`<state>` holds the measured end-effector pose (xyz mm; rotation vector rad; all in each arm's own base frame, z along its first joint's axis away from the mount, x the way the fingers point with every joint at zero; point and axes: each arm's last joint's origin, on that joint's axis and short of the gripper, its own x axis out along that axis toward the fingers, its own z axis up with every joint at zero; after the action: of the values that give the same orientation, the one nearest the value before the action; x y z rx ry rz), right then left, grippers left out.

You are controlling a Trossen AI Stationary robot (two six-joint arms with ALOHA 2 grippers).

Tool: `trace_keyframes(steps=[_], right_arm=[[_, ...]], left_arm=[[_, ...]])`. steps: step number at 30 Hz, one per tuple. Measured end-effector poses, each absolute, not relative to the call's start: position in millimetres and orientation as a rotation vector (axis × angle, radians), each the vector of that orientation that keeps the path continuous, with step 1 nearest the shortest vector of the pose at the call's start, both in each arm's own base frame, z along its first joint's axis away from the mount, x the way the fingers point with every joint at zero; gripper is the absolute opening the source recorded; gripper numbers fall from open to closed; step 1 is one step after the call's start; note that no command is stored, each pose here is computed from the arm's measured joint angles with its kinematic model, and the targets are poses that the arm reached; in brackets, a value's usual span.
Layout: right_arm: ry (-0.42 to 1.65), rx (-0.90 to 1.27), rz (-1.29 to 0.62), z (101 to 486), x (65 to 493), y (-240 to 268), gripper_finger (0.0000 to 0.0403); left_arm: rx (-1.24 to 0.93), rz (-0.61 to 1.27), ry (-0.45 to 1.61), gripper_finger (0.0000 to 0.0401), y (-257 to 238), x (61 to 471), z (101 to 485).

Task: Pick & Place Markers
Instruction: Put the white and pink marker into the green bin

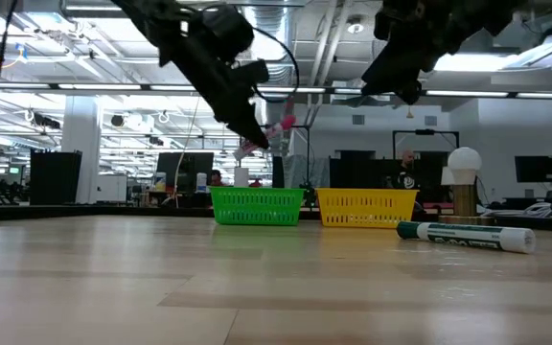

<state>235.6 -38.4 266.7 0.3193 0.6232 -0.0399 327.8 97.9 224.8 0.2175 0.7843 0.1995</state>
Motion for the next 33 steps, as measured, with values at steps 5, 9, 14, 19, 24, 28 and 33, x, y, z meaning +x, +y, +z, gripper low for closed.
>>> trace_keyframes(steps=[5, 9, 14, 19, 24, 28, 33], right_arm=[[0.536, 0.326, -0.048, 262.8, 219.4, -38.0, 0.0113], [0.466, 0.332, -0.065, 259.3, 204.5, -39.7, 0.0113], [0.397, 0.354, -0.095, 254.9, 188.1, -42.5, 0.0113], [0.368, 0.37, -0.108, 253.0, 180.0, -42.8, 0.0113], [0.343, 0.371, -0.104, 253.3, 180.1, -42.6, 0.0113], [0.344, 0.365, -0.104, 253.2, 180.3, -42.8, 0.0114], [0.34, 0.365, -0.109, 253.7, 179.7, -43.7, 0.0114]], left_arm=[[0.224, 0.203, 0.871, 0.007, 116.5, 334.0, 216.4], [0.224, 0.178, 0.924, 0.0071, 119.7, 335.2, 204.9], [0.281, 0.111, 0.99, 0.0071, 117.1, 337.4, 191.0], [0.291, 0.104, 1.0, 0.0071, 118.5, 339.2, 186.4], [0.29, 0.095, 1.048, 0.0071, 122.8, 340.3, 173.0], [0.282, 0.077, 1.077, 0.0072, 121.8, 342.6, 162.0], [0.279, 0.073, 1.087, 0.0072, 122.0, 343.1, 158.2]])
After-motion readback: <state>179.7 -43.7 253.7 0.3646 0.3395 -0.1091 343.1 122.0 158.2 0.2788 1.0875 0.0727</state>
